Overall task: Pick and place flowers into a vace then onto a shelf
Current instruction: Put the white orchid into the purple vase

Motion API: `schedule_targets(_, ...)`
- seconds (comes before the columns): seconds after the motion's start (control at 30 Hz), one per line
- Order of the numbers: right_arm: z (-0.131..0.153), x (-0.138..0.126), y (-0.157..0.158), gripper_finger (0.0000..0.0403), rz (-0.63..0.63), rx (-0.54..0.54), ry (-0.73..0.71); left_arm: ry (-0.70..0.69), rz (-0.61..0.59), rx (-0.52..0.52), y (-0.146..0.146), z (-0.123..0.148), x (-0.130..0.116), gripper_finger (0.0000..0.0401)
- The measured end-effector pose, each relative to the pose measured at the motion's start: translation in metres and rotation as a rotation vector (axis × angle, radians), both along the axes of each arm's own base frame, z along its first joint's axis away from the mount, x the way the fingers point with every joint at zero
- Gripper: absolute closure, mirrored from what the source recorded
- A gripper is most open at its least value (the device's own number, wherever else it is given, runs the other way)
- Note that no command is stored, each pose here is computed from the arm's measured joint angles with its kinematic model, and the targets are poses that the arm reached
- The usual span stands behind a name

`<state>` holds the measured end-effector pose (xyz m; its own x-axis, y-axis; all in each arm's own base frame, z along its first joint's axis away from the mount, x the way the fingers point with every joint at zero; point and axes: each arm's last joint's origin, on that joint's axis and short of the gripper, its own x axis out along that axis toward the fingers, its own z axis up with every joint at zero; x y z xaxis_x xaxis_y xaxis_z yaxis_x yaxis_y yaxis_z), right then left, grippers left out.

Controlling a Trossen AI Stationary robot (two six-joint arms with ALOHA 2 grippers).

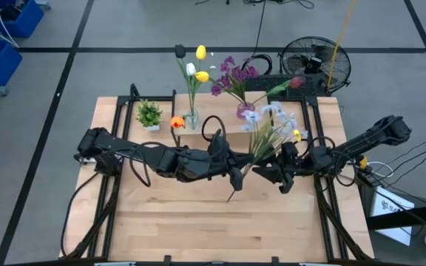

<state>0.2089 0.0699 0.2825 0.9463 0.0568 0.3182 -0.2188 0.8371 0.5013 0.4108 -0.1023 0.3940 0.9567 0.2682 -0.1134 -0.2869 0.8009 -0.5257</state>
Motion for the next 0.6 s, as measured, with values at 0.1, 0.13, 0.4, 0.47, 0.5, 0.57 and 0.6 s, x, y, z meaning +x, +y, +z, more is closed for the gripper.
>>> schedule_targets(0.1,-0.0002,0.0001,0.0000,0.0265,-0.002,-0.006,0.002,0.000,0.000,-0.001,0.0000,0.0000,0.0000,0.0395)
schedule_targets(0.13,-0.0001,0.0000,0.0000,0.0277,-0.005,-0.013,0.000,0.000,-0.004,-0.003,-0.0001,-0.0001,0.0000,0.0393)
schedule_targets(0.4,0.0016,-0.0005,-0.0002,0.0392,-0.022,-0.058,-0.020,0.001,-0.080,-0.043,-0.0021,-0.0008,0.0005,0.0381)
schedule_targets(0.47,0.0013,-0.0005,-0.0001,0.0389,-0.025,-0.068,-0.018,0.001,-0.106,-0.052,-0.0027,-0.0007,0.0007,0.0366)
schedule_targets(0.5,0.0010,-0.0005,0.0003,0.0389,-0.024,-0.073,-0.016,0.002,-0.113,-0.053,-0.0032,-0.0008,0.0007,0.0357)
schedule_targets(0.57,0.0008,-0.0007,0.0012,0.0393,-0.022,-0.082,-0.014,0.003,-0.124,-0.057,-0.0037,-0.0009,0.0007,0.0336)
schedule_targets(0.6,0.0008,-0.0011,0.0023,0.0396,-0.021,-0.092,-0.015,0.005,-0.132,-0.051,-0.0040,-0.0010,0.0007,0.0326)
